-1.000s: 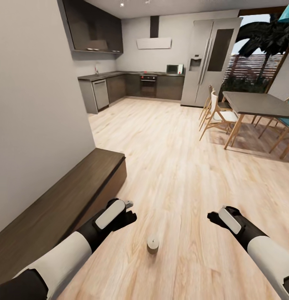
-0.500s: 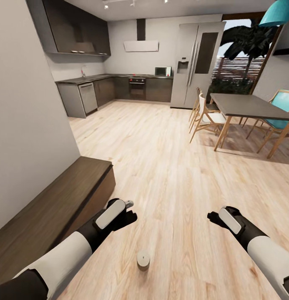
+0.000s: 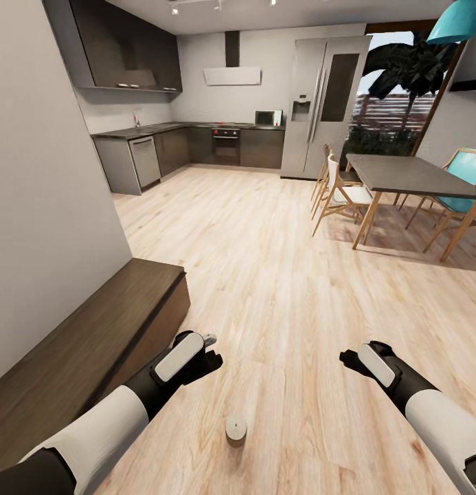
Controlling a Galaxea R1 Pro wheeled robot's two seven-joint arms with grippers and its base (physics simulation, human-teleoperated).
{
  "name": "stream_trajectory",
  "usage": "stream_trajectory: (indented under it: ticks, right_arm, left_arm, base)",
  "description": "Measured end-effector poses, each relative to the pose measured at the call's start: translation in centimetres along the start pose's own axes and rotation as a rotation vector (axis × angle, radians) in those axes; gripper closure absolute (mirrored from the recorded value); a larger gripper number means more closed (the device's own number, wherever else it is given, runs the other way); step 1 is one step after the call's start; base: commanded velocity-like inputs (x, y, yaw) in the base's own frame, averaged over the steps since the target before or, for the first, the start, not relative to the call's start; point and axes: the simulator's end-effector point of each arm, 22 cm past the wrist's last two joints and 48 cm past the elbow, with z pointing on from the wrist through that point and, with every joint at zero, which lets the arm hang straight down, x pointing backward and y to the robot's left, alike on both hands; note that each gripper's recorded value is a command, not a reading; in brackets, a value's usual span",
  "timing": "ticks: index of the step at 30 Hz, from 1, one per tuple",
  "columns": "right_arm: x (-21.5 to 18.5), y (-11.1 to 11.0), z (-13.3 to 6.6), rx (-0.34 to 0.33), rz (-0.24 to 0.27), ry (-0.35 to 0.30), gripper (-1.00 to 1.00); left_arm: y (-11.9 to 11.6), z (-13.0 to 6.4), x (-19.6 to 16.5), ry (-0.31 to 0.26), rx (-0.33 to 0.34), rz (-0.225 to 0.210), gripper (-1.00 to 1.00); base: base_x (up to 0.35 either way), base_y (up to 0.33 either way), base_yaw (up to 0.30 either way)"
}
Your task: Place each of the two pumpkins and all three candles from the living room inside a cabinet in the living room (use any cabinet), then make sure every cabinet is closed, and position the cauldron so it is next to a table in the living room.
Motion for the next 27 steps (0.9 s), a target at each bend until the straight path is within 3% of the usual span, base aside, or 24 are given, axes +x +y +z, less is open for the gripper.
stream_trajectory:
  ticks: [14,27]
  right_arm:
    - [-0.02,-0.03,0.01,0.002,-0.002,-0.001,-1.00]
    - [0.00,-0.04,0.01,0.002,-0.002,-0.001,-1.00]
  left_arm:
    - [0.30,0.06,-0.15,-0.002,-0.004,-0.002,-1.00]
    - [0.29,0.05,-0.16,-0.002,-0.004,-0.002,-1.00]
  base:
    - [0.000,0.000,0.198]
    - [0.000,0.000,0.025]
